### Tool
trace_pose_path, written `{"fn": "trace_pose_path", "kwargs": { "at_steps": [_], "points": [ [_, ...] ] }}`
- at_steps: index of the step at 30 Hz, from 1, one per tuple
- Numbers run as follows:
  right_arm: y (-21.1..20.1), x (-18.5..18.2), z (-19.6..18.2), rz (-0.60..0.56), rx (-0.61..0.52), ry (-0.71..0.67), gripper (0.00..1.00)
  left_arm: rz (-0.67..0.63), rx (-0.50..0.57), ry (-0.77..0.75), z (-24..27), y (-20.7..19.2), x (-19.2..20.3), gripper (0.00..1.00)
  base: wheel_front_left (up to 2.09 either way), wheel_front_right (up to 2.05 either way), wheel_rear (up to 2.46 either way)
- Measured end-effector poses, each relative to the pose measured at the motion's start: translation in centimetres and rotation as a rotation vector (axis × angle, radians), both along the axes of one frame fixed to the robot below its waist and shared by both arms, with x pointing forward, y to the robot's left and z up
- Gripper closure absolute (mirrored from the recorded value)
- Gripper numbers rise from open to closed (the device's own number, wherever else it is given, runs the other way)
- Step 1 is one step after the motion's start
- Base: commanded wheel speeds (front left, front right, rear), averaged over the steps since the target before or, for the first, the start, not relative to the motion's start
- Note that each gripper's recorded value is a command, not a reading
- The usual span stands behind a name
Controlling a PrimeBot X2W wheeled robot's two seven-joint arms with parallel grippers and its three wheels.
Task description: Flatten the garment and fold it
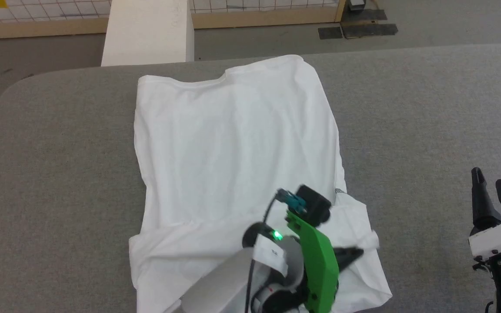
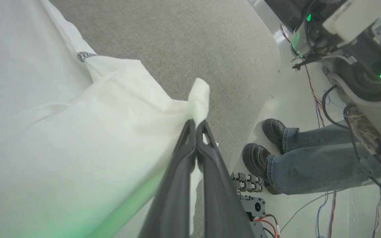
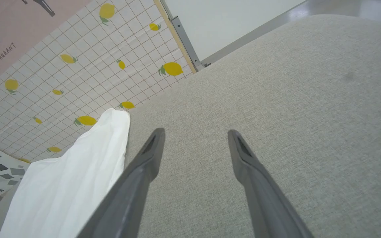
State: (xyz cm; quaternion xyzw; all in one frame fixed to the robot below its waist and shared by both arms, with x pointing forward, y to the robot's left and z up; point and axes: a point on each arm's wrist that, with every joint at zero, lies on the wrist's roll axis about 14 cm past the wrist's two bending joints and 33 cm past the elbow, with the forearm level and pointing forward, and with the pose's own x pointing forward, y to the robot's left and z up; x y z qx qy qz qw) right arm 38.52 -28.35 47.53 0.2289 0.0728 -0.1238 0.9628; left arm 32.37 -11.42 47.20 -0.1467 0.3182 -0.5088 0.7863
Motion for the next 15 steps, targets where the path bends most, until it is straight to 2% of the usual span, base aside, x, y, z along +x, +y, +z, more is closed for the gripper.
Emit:
{"fn": "trace_pose_path", "kwargs": {
  "at_steps": [1, 2, 5, 8, 12, 15],
  "points": [
    [-0.2, -0.1, -0.1, -0.006, -0.001, 0.003, 0.0, -0.04, 0.019, 0.025, -0.7, -0.4, -1.1, 0.84, 0.0, 0.0, 0.0],
    [-0.3, -0.1, -0.3, -0.011, -0.001, 0.006, 0.0, -0.081, 0.036, 0.066, -1.5, -0.8, -2.3, 0.0, 0.0, 0.0, 0.0],
    [-0.4, -0.2, -0.5, -0.016, 0.0, 0.011, 0.0, -0.112, 0.057, 0.148, -2.7, -0.8, -3.7, 0.0, 0.0, 0.0, 0.0],
    [0.1, 0.2, -0.3, -0.001, 0.002, 0.006, 0.0, -0.061, 0.03, 0.133, -1.6, -0.2, -2.0, 0.0, 0.0, 0.0, 0.0],
    [1.5, 1.0, 0.2, 0.045, 0.002, -0.008, 0.0, 0.15, -0.092, 0.021, 2.9, 2.2, 4.3, 0.0, 0.0, 0.0, 0.0],
    [2.9, 1.8, 0.7, 0.093, -0.004, -0.013, 0.0, 0.38, -0.195, -0.133, 7.3, 6.7, 10.0, 0.0, 0.0, 0.0, 0.0]
  ]
}}
